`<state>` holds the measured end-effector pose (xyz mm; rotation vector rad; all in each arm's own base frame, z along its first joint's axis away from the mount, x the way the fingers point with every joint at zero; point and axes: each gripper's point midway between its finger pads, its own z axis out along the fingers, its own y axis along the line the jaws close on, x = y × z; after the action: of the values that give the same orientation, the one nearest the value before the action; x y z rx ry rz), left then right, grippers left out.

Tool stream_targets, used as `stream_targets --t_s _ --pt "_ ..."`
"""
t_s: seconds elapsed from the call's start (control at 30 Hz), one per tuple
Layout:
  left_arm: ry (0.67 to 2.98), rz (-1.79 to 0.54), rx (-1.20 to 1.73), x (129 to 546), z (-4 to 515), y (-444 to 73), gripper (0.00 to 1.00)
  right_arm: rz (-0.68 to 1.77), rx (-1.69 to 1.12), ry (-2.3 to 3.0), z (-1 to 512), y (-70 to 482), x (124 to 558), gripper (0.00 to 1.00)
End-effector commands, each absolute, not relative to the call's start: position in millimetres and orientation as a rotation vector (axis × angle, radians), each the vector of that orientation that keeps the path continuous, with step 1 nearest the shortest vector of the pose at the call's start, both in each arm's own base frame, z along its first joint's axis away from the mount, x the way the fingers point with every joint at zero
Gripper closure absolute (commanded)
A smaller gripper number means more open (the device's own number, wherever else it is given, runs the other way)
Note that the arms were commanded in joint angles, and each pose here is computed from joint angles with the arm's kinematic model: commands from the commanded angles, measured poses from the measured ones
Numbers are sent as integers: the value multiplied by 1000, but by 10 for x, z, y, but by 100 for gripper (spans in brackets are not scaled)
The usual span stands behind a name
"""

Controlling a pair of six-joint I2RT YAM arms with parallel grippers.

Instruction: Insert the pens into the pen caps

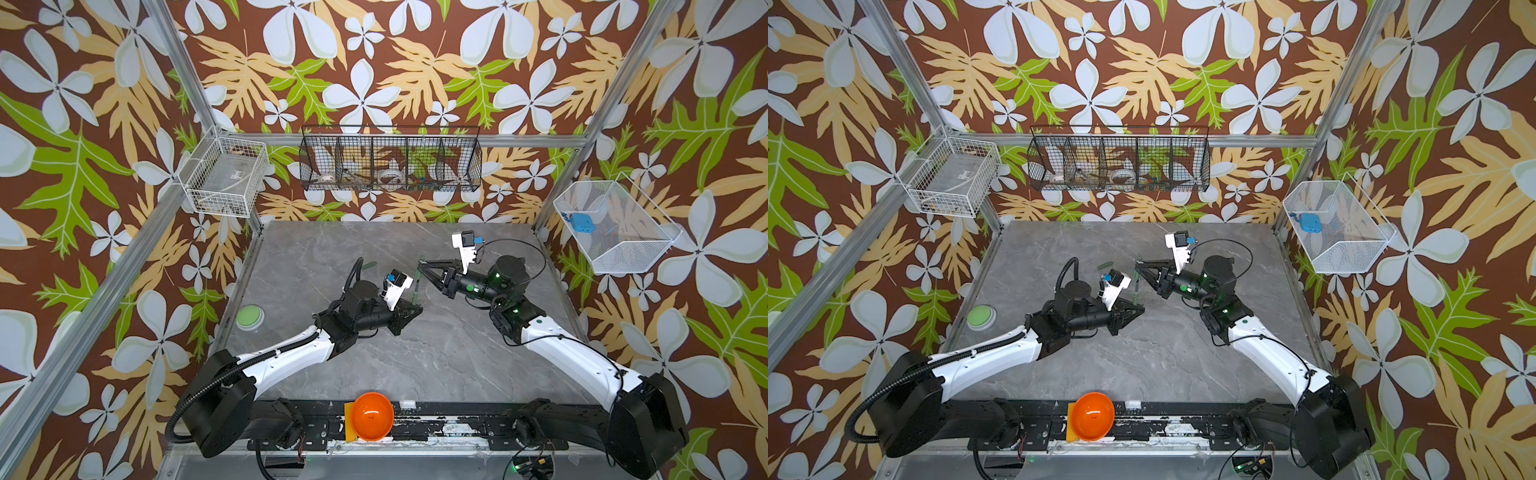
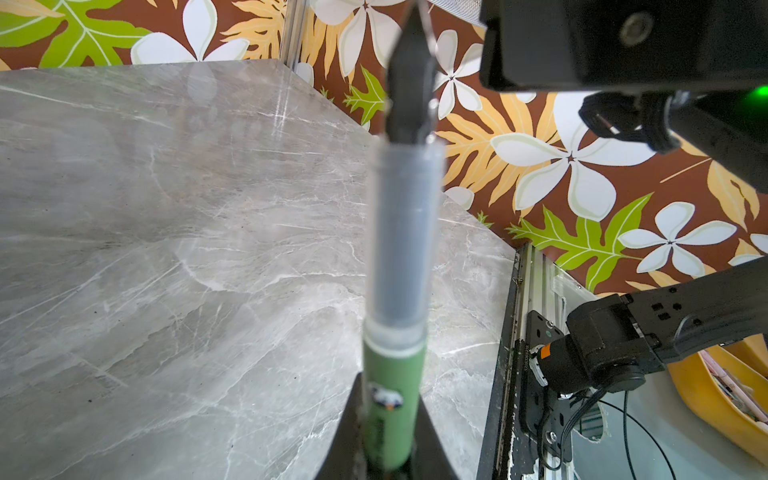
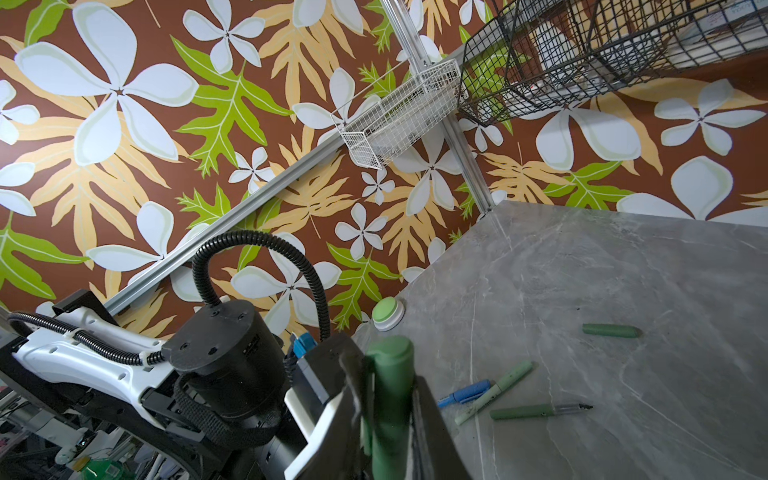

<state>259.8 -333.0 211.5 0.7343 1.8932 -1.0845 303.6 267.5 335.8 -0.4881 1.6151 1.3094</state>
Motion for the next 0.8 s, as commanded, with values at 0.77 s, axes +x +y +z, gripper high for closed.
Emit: stream_targets --t_s 0.77 --pt "1861 -1093 739 2602 2188 -3349 100 1185 -488 1639 3318 2591 3088 81"
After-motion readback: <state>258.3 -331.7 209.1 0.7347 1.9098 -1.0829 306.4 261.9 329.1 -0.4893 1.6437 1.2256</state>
